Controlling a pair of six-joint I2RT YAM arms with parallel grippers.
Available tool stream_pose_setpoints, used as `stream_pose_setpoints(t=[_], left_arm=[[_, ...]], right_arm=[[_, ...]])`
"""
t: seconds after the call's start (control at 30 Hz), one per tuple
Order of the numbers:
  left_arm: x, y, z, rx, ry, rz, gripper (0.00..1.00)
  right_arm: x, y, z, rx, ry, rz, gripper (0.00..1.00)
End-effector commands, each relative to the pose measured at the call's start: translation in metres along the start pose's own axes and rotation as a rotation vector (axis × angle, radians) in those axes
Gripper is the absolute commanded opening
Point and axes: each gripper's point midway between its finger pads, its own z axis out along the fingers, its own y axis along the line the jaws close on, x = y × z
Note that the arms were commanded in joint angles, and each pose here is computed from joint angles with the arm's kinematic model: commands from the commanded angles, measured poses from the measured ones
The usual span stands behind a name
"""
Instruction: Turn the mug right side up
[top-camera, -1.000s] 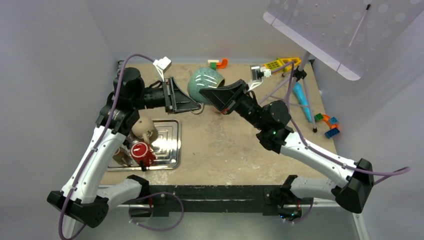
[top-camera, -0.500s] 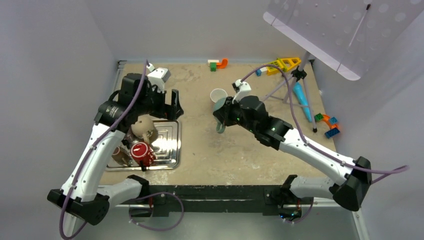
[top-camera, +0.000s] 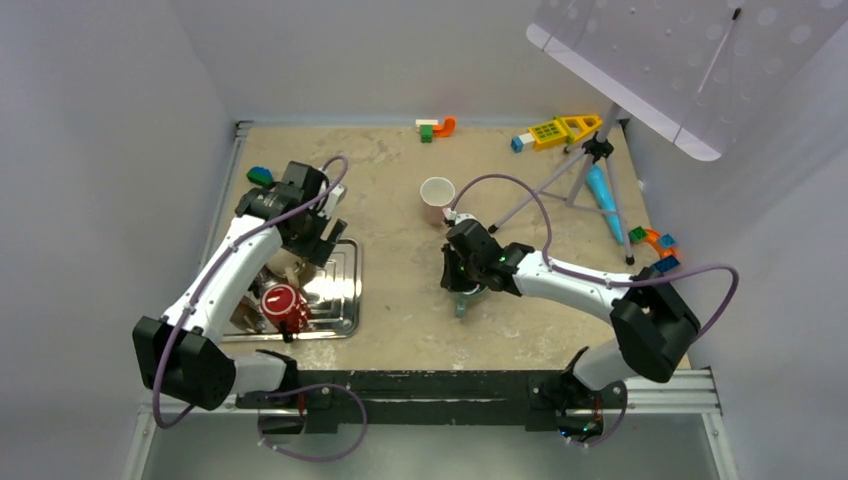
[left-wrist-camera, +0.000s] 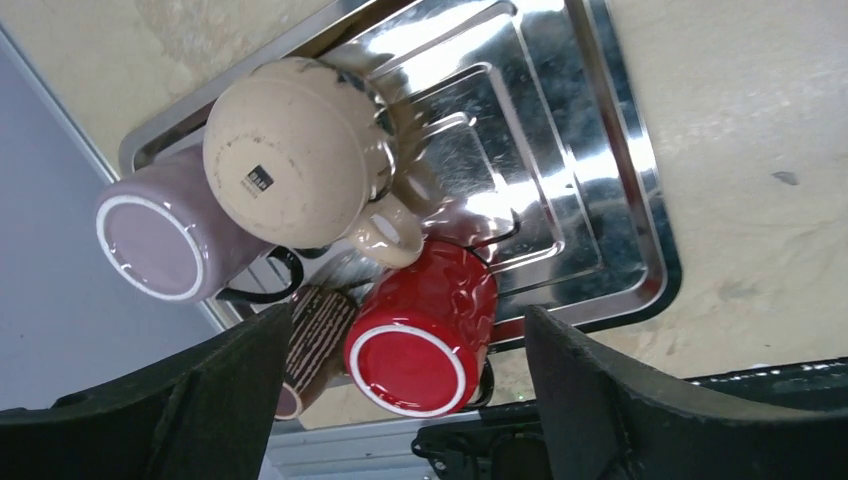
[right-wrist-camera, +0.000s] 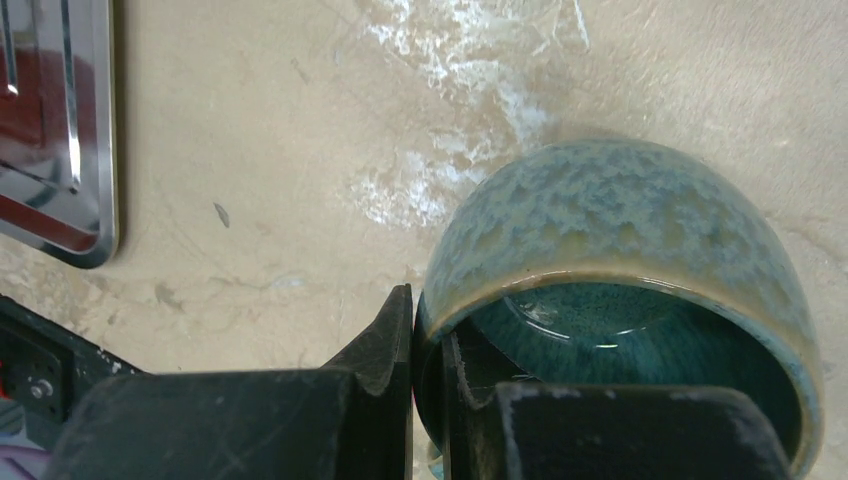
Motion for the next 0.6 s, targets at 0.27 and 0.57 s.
stream_pose_setpoints(t=[0.27,0.57], left_arm=[[0.042,0.016,0.030,-0.034,0.175,-0.026,0.84],[0.050,0.017,0.039,-0.013,0.249,-0.060,0.82]], right_arm=[[-0.028,0.004,0.007,-0.028,-0.097,0.040,0.09],[-0.066,0.017,-0.030,-0.043,-0.193,0.028,0.52]])
